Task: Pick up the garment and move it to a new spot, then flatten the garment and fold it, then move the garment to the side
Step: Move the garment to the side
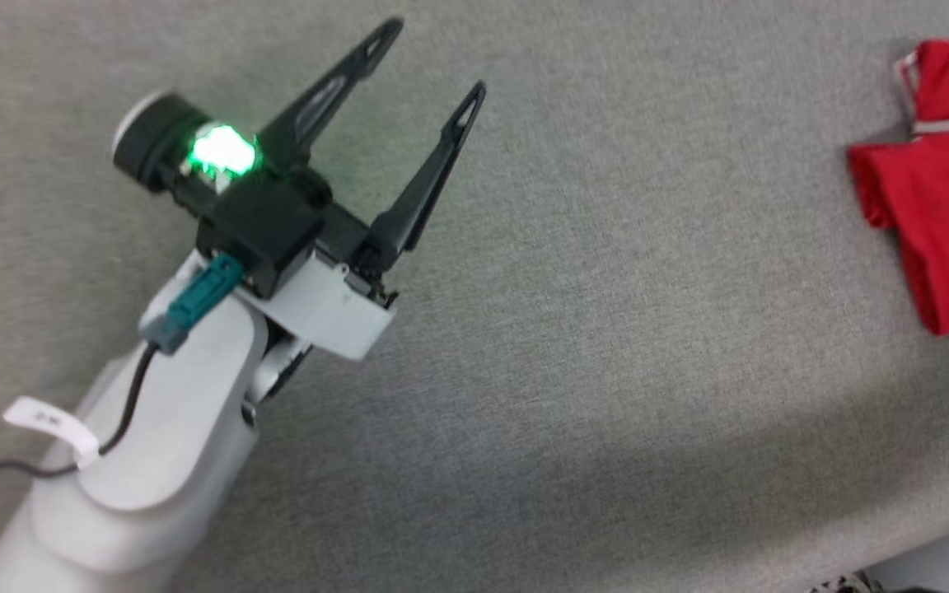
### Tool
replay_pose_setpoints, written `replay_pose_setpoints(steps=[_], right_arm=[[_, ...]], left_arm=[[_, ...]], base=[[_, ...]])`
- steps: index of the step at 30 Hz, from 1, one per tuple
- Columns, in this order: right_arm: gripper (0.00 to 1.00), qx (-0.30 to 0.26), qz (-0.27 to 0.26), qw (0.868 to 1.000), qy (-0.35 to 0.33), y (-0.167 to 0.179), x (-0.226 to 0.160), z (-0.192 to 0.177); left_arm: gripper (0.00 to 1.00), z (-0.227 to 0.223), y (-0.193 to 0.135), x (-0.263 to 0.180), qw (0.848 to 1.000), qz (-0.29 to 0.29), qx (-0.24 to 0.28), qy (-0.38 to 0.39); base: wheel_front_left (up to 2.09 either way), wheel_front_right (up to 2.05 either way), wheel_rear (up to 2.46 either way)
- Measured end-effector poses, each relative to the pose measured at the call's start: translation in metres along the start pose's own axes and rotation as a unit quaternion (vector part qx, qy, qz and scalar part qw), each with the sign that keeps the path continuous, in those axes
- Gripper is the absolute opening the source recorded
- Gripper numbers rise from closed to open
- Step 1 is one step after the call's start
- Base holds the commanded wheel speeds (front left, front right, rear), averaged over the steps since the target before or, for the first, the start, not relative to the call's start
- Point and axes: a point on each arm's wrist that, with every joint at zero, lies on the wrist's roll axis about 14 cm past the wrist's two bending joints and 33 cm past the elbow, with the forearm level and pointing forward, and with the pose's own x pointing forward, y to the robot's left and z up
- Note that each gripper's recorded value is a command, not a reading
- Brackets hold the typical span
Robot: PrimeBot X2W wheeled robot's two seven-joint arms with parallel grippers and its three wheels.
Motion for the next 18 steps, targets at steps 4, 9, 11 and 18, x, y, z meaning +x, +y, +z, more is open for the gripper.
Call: replay_pose_setpoints(steps=[4,9,11,18], right_arm=[[0.0,-0.004,-0.031,1.0,0.001,-0.01,0.01,-0.007],[0.0,-0.003,-0.044,0.999,0.006,-0.006,0.018,-0.02],[0.0,-0.013,-0.048,0.999,0.006,-0.005,0.02,-0.024],[1.0,-0.02,-0.052,0.998,0.004,-0.001,0.025,-0.03]], left_arm=[[1.0,-0.016,-0.002,0.009,1.0,-0.018,-0.008,0.003],[1.0,-0.037,-0.003,0.012,0.999,-0.029,-0.016,0.015],[1.0,-0.044,-0.002,0.012,0.999,-0.03,-0.02,0.02],[1.0,-0.049,0.002,0.009,0.999,-0.023,-0.024,0.028]], base=[[0.0,0.0,0.0],[0.0,0.0,0.0],[0.0,0.0,0.0],[0.0,0.0,0.0]])
